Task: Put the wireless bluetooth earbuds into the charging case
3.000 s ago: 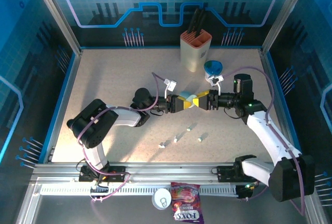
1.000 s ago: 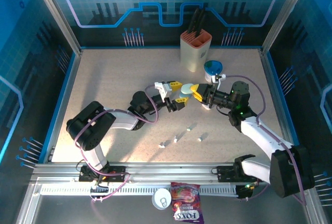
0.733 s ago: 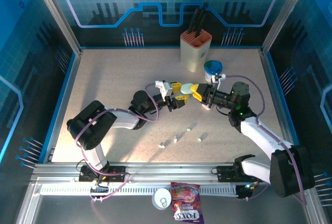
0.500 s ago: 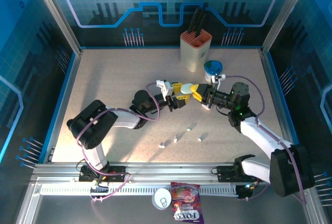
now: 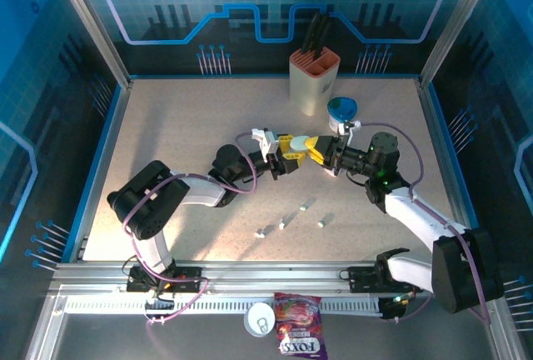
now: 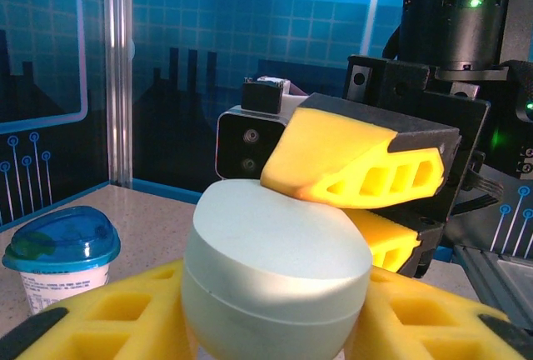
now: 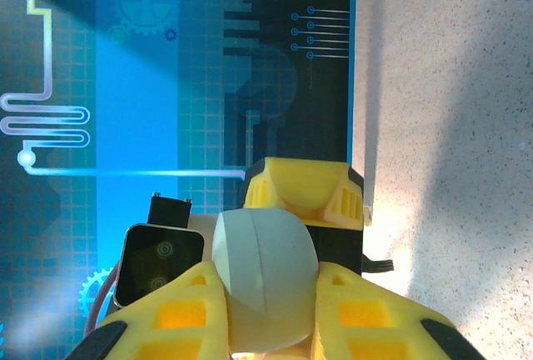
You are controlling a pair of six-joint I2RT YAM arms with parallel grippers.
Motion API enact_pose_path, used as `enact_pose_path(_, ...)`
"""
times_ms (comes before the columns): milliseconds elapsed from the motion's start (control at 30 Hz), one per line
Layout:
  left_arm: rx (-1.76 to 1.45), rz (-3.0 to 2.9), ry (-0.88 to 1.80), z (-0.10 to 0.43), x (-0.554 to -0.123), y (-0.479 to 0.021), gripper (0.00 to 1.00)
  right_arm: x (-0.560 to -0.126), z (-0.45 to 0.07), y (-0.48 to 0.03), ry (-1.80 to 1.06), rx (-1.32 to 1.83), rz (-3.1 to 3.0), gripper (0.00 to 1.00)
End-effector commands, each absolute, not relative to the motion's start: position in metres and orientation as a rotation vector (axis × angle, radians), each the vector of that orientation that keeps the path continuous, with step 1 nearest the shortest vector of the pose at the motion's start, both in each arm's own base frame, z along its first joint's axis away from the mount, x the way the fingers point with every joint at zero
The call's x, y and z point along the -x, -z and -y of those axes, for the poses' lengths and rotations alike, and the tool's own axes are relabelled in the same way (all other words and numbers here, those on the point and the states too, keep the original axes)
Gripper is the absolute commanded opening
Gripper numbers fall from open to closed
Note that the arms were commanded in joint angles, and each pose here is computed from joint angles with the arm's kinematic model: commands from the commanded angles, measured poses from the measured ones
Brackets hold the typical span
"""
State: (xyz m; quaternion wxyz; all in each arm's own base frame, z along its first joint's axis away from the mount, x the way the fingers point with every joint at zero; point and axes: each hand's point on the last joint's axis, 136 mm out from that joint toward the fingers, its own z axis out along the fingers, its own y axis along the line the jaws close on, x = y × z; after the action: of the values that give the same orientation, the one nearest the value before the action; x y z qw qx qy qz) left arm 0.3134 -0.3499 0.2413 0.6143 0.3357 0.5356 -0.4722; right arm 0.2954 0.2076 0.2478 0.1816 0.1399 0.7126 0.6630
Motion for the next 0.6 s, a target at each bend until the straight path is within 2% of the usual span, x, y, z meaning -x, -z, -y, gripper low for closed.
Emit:
enact_pose_path(0,-0.807,-1.179,1.117,0.358,-0.308,-0.251,0.38,-0.293,-0.211,-0.244,-1.887,-0.373,-2.030,0.02)
enact_pose_path(200,-0.818,-1.172,1.115,0.358,-0.306,-0.251,0.32,-0.293,-0.210,-0.238,-1.883,-0.391,-2.052,0.06)
enact_pose_path(300,-0.815,-1.176,1.114,0.357,-0.306,-0.250,0.29,-0.292,-0.210,-0.234,-1.871,-0.402,-2.071,0.11)
enact_pose_path(333,-0.812,-1.180,1.115,0.357,-0.306,-0.250,0.29,-0.293,-0.208,-0.233,-1.862,-0.410,-2.073,0.15)
enact_pose_path(500,-0.805,-1.198,1.138,0.355,-0.304,-0.248,0.30,-0.298,-0.197,-0.237,-1.810,-0.397,-2.041,0.48)
enact_pose_path(567,-0.811,-1.204,1.157,0.353,-0.302,-0.247,0.30,-0.299,-0.191,-0.241,-1.786,-0.357,-2.016,0.58)
